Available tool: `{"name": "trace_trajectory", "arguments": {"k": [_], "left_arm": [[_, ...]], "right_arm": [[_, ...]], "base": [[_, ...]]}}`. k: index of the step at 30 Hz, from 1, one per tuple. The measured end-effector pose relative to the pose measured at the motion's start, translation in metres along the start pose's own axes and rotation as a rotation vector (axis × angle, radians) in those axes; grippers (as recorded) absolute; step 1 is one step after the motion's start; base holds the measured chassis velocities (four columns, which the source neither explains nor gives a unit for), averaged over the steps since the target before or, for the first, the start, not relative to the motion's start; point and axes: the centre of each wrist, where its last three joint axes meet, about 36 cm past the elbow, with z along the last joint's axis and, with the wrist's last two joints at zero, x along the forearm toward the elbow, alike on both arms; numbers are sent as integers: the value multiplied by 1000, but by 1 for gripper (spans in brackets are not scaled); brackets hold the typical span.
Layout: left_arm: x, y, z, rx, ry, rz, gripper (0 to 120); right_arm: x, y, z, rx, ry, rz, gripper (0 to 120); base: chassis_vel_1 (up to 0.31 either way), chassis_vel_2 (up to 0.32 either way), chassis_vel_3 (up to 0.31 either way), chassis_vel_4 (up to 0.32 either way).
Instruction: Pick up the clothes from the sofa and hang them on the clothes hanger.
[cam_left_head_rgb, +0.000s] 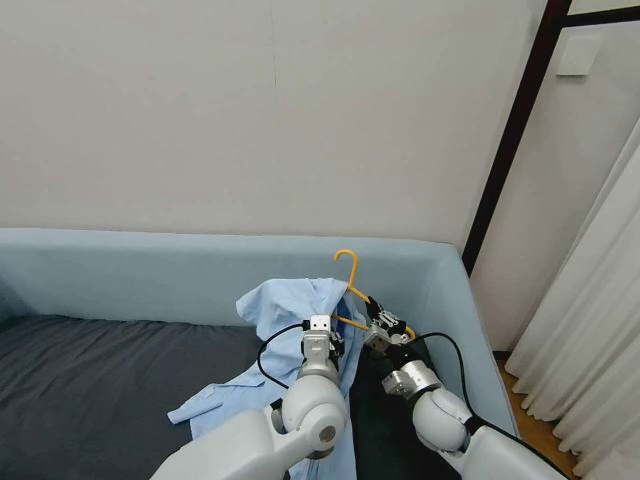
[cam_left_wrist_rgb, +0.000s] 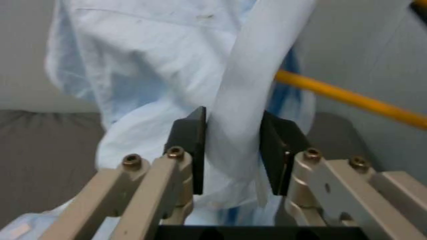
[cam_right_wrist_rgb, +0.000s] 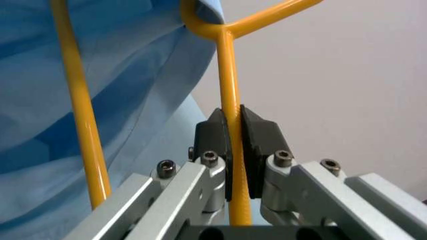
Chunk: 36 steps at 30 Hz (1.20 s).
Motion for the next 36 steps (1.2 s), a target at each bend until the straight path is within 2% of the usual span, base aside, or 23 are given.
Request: {"name": "trace_trajectory", "arguments": {"k": [3,4,7,8,10,13,14,15,17,18,20,22,23,24,25,27,28,29,30,31,32,35,36], "left_arm": [[21,34,10,-75,29,-17,47],[21,34,10,-75,29,-17,47],[47,71,24,-105,4,53,61],[47,71,24,-105,4,53,61],[65,99,24,-83,-74,134,69],[69,143,5,-66,-252,239,84],[69,143,5,-66,-252,239,84],[67,156,-6,-76,-301,268,88],[59,187,-34,-107,-402,324,97],[59,187,-34,-107,-402,324,97],[50,219,-52,-169,-499,356,99],[33,260,-72,-268,-572,439,98],[27,276,-80,-301,-585,466,94],[27,276,-80,-301,-585,466,94],[23,289,-87,-320,-593,490,92],[7,318,-101,-355,-593,566,91],[-5,334,-109,-383,-578,642,90],[-5,334,-109,-383,-578,642,90],[-21,349,-124,-427,-567,730,88],[-32,355,-134,-454,-561,775,86],[-32,355,-134,-454,-561,775,86],[-71,355,-155,-499,-489,927,74],[-82,351,-160,-504,-470,956,75]], "right_arm": [[2,-3,3,-5,-15,9,4],[2,-3,3,-5,-15,9,4],[4,-6,9,2,-31,25,4],[4,-6,9,2,-31,25,4],[6,-8,14,5,-44,36,4],[8,-12,25,78,-96,66,4],[8,-12,25,78,-96,66,4],[8,-13,29,104,-119,77,4],[5,-13,31,138,-171,86,4],[5,-13,31,138,-171,86,4],[-8,-10,25,158,-227,82,4],[-16,-5,19,163,-261,77,4],[-20,-2,16,163,-273,74,4],[-20,-2,16,163,-273,74,4],[-23,1,13,162,-283,71,4],[-26,3,9,166,-303,70,4],[-26,3,8,170,-309,69,4],[-26,3,8,170,-309,69,4],[-25,3,8,171,-312,71,4],[-24,2,8,171,-311,74,4],[-24,2,8,171,-311,74,4],[-19,-3,12,178,-306,80,4],[-16,-5,13,179,-305,82,4]], "base": [[0,0,0,0],[0,0,0,0],[0,0,0,0],[0,0,0,0],[0,0,0,0],[0,0,0,0],[0,0,0,0],[0,0,0,0],[0,0,0,0],[0,0,0,0],[0,0,0,0],[0,0,0,0],[0,0,0,0],[0,0,0,0],[0,0,0,0],[0,0,0,0],[0,0,0,0],[0,0,0,0],[0,0,0,0],[0,0,0,0],[0,0,0,0],[0,0,0,0],[0,0,0,0]]}}
